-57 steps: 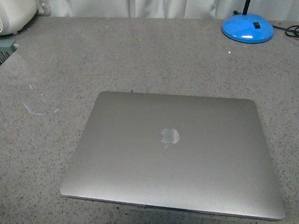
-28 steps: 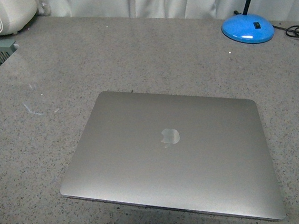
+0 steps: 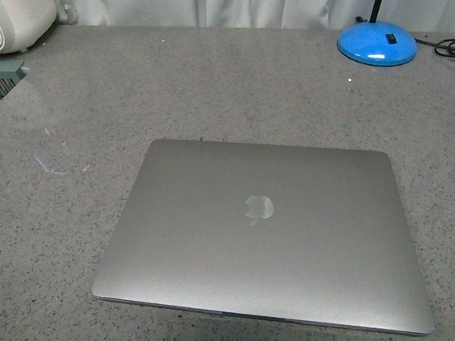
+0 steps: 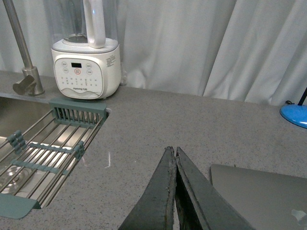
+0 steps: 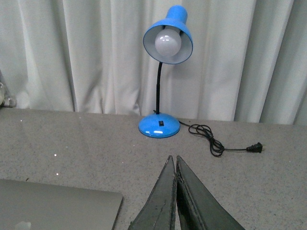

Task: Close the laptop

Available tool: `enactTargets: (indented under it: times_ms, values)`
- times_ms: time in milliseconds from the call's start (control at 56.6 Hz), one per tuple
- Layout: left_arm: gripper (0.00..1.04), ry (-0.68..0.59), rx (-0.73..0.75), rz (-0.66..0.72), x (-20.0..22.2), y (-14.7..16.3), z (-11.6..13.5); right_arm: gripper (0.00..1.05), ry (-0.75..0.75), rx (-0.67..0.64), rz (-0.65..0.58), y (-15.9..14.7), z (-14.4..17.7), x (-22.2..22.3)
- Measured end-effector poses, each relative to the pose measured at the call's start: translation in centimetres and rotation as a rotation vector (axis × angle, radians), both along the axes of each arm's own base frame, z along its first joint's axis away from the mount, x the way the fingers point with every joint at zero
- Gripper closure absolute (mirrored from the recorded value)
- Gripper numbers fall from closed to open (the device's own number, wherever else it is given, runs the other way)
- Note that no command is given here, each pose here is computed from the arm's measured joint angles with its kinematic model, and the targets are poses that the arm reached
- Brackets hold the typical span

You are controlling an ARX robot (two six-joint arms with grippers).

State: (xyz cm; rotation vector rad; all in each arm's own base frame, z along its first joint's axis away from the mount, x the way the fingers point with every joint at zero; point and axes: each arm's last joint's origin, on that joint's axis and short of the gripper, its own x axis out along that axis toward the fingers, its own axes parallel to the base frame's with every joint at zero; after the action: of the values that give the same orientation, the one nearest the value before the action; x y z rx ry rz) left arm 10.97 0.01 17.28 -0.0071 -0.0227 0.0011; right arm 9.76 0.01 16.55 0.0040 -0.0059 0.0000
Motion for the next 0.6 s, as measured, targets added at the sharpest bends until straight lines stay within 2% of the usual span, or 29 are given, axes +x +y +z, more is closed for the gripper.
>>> enactTargets:
  times_ms: [177,460,495,601]
  values:
    - [1.01,0.036,0.000,0.000,-0.9,0.0,-0.5,1.04,0.008,0.000,0.002,0.0,-0.1,0.0]
    - [1.01,0.006,0.001,0.000,-1.3,0.0,-0.3,1.04,0.008,0.000,0.002,0.0,-0.1,0.0]
    - [0.97,0.006,0.000,0.000,-1.3,0.0,-0.3,1.02,0.006,-0.002,0.002,0.0,-0.1,0.0]
    - [0.75,0.006,0.000,0.000,-1.3,0.0,-0.3,0.81,0.006,-0.001,0.003,0.0,-0.1,0.0]
